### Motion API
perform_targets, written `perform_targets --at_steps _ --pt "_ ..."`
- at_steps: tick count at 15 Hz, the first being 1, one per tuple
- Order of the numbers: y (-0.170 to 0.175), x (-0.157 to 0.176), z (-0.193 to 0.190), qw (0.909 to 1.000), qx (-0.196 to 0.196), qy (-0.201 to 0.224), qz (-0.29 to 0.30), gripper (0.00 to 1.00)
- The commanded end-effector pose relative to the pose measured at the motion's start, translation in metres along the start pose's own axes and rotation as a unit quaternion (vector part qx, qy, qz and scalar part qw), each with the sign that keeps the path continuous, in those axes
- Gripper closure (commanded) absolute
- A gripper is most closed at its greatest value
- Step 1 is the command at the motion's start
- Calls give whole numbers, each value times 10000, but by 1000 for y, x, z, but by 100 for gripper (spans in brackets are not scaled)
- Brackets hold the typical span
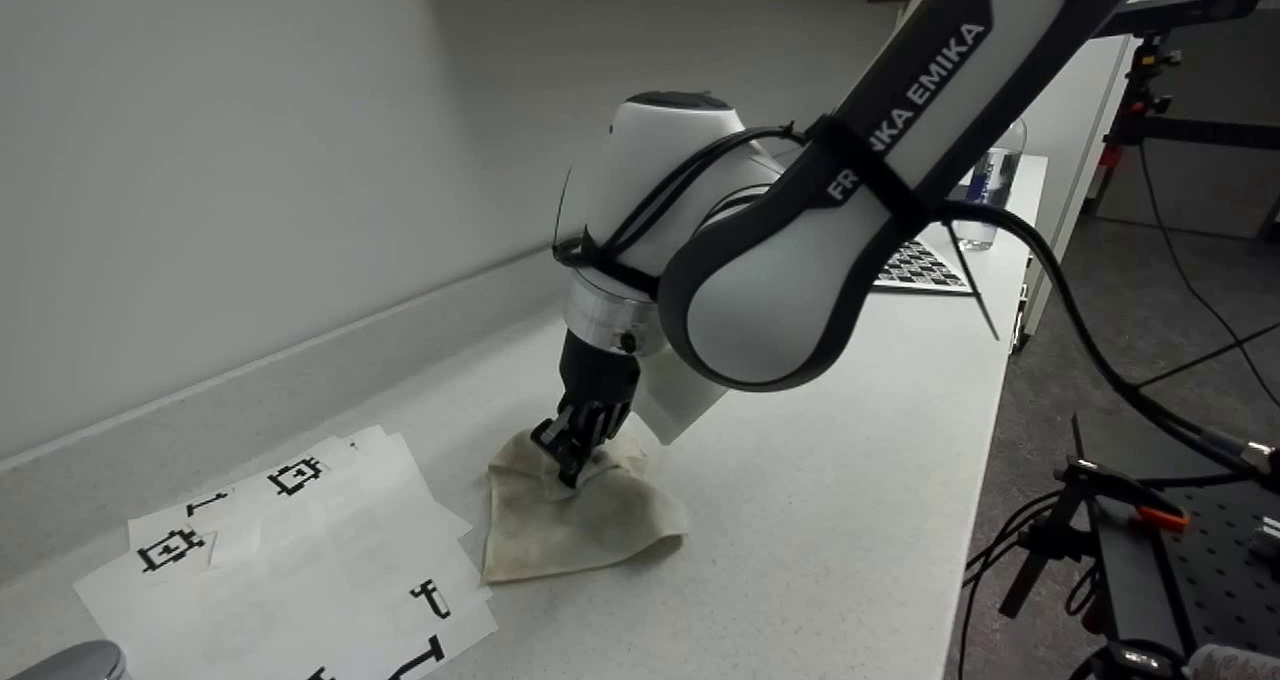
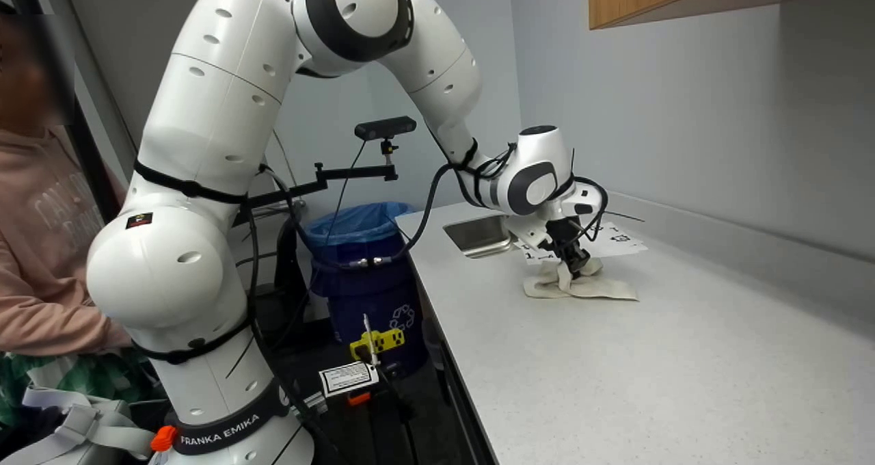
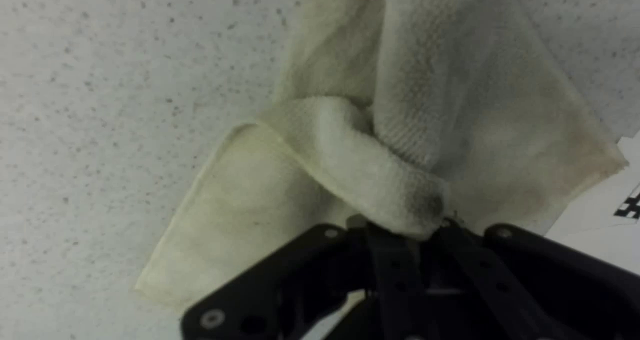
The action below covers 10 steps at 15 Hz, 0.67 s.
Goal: Use the towel to wipe the countertop
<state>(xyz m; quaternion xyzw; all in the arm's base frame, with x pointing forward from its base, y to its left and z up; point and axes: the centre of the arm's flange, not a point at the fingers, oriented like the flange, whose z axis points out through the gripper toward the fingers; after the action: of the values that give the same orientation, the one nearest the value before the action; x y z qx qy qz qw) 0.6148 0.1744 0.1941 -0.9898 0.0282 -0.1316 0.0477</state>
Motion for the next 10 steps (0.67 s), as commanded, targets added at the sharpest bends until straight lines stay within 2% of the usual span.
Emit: perform_targets --at_steps 1,5,10 --pt "28 4 4 9995 -160 171 194 98" --pt "75 10 -2 9970 -416 270 598 98" --pt "136 9 -13 9886 -701 480 1242 98"
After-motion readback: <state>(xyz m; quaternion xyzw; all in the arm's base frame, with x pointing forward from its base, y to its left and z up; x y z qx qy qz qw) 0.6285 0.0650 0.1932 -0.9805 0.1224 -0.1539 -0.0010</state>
